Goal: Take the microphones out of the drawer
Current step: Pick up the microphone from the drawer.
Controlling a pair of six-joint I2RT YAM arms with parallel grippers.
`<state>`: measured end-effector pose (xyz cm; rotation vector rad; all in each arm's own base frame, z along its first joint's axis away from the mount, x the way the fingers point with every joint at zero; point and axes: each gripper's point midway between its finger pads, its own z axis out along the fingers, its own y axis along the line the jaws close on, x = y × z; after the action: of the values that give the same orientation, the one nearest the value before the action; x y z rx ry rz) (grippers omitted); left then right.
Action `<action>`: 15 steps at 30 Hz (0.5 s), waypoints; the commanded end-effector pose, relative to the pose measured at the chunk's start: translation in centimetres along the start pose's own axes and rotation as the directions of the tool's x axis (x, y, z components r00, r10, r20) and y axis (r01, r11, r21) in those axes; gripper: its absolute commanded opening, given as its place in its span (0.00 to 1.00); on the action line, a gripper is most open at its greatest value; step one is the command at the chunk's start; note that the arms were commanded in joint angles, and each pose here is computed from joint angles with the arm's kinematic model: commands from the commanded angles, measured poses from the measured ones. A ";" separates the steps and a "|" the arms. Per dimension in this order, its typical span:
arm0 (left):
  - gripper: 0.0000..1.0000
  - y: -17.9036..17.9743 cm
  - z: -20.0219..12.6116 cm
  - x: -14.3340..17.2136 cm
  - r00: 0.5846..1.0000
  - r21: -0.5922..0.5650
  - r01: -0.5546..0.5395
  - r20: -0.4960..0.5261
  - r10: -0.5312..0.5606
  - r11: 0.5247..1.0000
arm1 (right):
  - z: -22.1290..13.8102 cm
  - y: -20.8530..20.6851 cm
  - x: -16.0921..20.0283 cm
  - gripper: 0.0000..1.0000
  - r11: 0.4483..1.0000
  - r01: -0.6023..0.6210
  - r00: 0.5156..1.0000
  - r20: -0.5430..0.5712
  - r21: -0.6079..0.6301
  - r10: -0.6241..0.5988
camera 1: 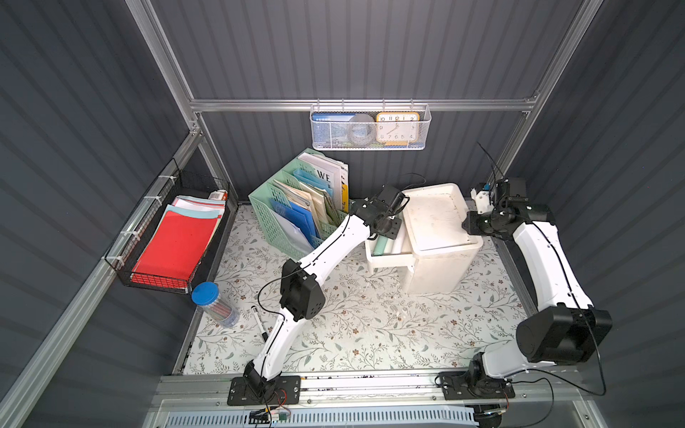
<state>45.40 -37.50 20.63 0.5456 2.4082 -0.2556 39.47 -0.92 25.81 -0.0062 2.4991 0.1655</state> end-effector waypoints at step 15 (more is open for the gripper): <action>0.53 -0.7 4.0 5.8 0.979 0.020 0.000 -0.205 0.004 1.000 | 1.0 4.7 4.9 0.06 0.984 -0.052 0.980 -0.196 -0.172 0.018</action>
<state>45.46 -37.60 19.81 0.5312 2.4251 -0.2432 39.40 -0.73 25.87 -0.0049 2.5002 0.1476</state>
